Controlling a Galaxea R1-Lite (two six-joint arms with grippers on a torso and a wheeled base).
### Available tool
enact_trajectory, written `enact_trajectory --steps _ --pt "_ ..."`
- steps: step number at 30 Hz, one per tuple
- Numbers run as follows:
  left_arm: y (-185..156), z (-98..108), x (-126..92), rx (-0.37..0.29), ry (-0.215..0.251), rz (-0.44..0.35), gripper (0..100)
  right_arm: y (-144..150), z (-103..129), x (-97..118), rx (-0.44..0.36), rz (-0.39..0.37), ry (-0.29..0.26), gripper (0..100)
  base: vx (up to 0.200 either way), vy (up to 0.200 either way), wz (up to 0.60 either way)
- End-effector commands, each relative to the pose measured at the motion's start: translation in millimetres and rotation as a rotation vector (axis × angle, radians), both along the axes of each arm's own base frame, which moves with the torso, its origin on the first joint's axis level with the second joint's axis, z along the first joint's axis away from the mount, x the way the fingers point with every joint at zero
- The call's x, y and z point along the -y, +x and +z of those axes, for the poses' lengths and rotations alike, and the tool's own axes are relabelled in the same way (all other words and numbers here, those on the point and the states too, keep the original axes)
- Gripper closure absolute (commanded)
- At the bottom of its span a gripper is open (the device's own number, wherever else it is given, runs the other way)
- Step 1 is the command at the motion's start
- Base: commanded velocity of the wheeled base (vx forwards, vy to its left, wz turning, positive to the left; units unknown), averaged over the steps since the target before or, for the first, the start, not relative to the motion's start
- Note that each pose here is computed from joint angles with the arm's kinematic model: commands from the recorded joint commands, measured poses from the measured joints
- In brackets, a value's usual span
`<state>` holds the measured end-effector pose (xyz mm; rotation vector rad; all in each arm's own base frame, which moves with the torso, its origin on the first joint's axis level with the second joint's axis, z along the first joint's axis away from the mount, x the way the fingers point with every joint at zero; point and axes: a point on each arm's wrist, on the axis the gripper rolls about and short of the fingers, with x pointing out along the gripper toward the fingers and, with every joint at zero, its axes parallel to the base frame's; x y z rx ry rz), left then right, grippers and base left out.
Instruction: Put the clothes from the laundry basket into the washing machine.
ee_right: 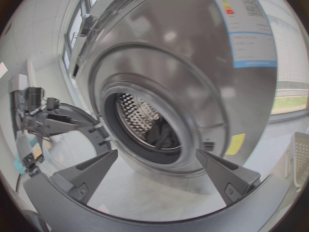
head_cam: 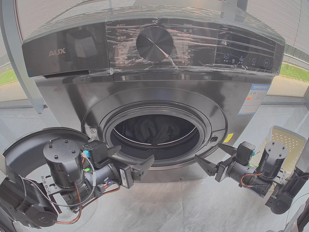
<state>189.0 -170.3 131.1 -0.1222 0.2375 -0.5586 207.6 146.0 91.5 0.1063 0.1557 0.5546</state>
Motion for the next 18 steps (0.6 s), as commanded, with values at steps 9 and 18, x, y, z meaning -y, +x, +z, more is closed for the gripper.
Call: enact_trajectory --steps 9,18 --pt "-5 6 -12 0.048 0.030 0.027 0 -2 2 23 0.009 -0.168 -0.043 0 -0.133 0.000 0.00" --pt "-11 0 -26 0.028 0.051 0.055 0 -4 0 25 0.000 -0.183 -0.052 0 -0.200 0.000 0.00"
